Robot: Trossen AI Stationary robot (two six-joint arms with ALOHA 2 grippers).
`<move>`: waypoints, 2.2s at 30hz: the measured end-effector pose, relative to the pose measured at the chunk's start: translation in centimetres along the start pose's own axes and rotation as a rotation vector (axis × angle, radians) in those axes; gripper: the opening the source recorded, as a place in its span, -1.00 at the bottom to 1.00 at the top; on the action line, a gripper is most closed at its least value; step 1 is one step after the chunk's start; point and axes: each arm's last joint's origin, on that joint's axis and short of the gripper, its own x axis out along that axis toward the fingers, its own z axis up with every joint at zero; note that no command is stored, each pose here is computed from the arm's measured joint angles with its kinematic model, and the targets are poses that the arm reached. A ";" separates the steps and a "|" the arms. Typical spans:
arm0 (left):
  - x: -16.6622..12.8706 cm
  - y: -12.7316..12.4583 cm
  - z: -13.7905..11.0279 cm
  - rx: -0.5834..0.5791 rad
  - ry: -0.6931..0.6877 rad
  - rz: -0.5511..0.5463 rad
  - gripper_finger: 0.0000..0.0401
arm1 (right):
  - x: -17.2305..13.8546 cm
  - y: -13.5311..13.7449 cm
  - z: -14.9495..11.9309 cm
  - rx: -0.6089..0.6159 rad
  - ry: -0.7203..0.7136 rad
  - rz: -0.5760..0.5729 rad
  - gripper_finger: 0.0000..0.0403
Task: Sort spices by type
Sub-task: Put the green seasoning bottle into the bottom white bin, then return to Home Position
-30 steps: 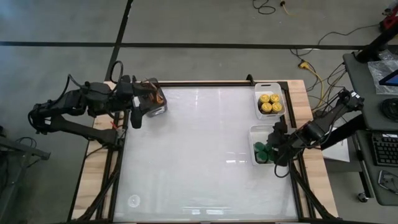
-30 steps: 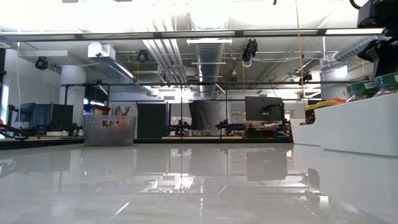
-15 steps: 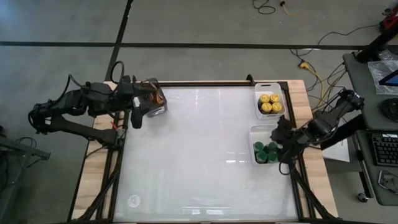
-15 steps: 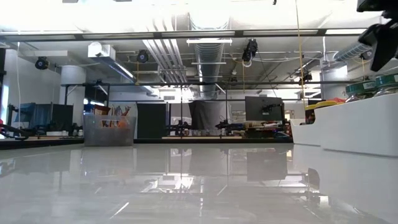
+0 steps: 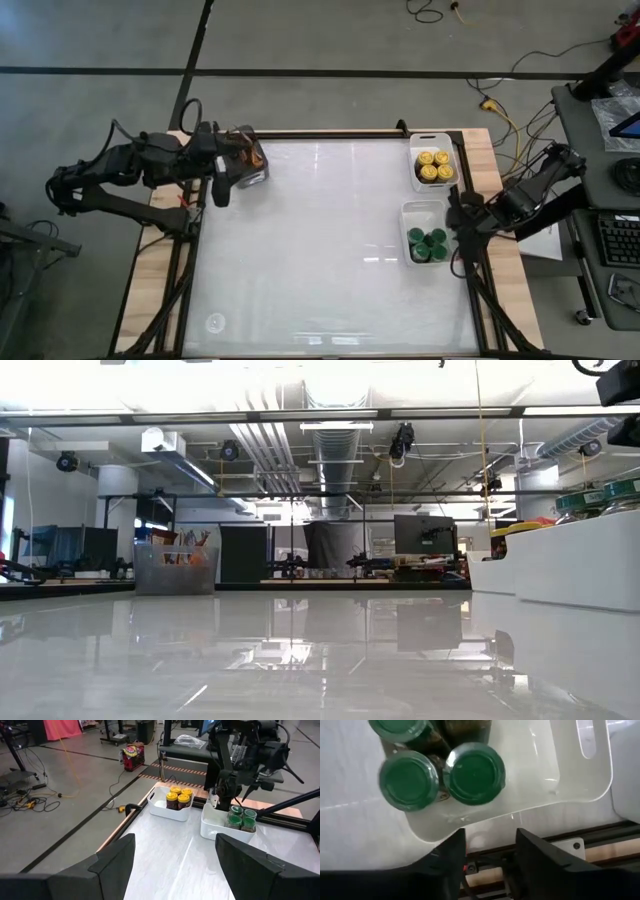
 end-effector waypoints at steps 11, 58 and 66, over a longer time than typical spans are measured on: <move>0.7 -0.3 -0.1 0.009 0.022 0.002 0.30 | 1.3 0.9 0.8 -0.062 0.052 -0.061 -0.71; 2.3 -1.6 -0.3 0.020 0.069 -0.145 0.30 | 3.7 2.4 3.5 -0.039 0.182 0.022 -0.94; 3.9 -2.6 -0.1 0.033 0.067 -0.258 0.30 | 0.5 2.2 3.4 -0.035 0.188 0.064 -0.94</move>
